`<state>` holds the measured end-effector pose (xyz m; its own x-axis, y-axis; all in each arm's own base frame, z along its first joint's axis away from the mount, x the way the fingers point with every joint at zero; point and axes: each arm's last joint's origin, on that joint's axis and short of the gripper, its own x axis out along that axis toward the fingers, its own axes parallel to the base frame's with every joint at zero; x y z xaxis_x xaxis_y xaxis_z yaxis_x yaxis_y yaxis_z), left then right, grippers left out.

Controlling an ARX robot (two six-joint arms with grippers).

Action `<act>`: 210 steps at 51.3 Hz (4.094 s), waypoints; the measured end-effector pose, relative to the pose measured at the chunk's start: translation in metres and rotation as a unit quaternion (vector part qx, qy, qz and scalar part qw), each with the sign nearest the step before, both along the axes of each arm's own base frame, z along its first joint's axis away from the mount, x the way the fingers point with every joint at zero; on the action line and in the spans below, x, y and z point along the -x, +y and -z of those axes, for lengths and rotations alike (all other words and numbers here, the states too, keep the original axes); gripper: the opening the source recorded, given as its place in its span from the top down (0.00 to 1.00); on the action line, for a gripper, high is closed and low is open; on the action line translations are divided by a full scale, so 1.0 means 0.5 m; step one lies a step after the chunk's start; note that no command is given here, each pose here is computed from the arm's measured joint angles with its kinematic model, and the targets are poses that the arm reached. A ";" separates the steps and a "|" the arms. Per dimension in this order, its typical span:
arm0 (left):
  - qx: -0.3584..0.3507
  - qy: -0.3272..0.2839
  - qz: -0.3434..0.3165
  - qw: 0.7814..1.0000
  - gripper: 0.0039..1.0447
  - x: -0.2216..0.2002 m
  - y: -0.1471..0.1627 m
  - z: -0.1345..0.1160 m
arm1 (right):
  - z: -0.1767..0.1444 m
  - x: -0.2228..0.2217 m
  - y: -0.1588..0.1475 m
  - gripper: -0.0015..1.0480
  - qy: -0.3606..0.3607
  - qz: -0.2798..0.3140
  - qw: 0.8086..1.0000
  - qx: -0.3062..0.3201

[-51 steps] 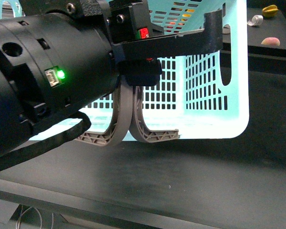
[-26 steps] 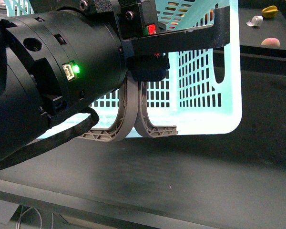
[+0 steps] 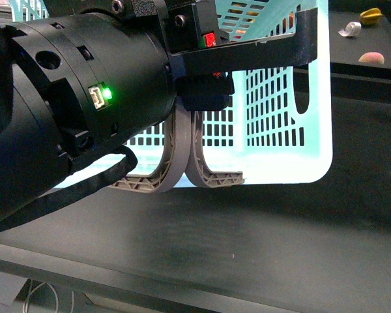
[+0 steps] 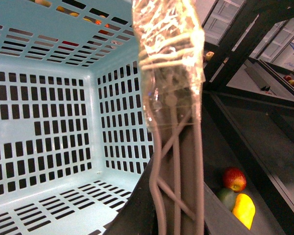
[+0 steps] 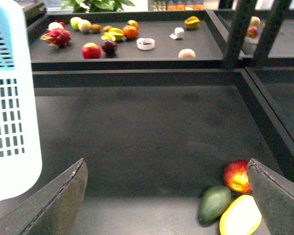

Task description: Pick mango with right arm and hold basket with left

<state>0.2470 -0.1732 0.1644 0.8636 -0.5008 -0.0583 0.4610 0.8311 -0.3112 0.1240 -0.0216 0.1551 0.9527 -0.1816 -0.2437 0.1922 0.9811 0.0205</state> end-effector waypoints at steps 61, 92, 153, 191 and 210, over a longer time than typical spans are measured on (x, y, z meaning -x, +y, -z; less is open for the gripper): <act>0.000 0.000 0.000 1.000 0.94 0.000 0.000 0.000 | 0.399 -0.276 -0.285 0.08 0.255 0.275 0.918 -0.128; 0.000 0.000 0.000 1.000 0.94 0.000 0.000 0.000 | 0.495 -0.307 -0.322 0.08 0.287 0.302 0.899 -0.138; 0.000 0.000 0.000 1.000 0.94 0.000 0.000 0.000 | 0.575 -0.348 -0.331 0.38 0.313 0.307 0.891 -0.117; 0.000 0.000 0.000 1.000 0.94 0.000 0.000 0.000 | 0.178 -0.377 -0.094 0.39 0.183 0.069 0.956 -0.221; 0.000 0.000 0.000 1.000 0.94 0.000 0.000 0.000 | -0.059 -0.366 0.161 0.39 0.096 -0.166 0.957 -0.219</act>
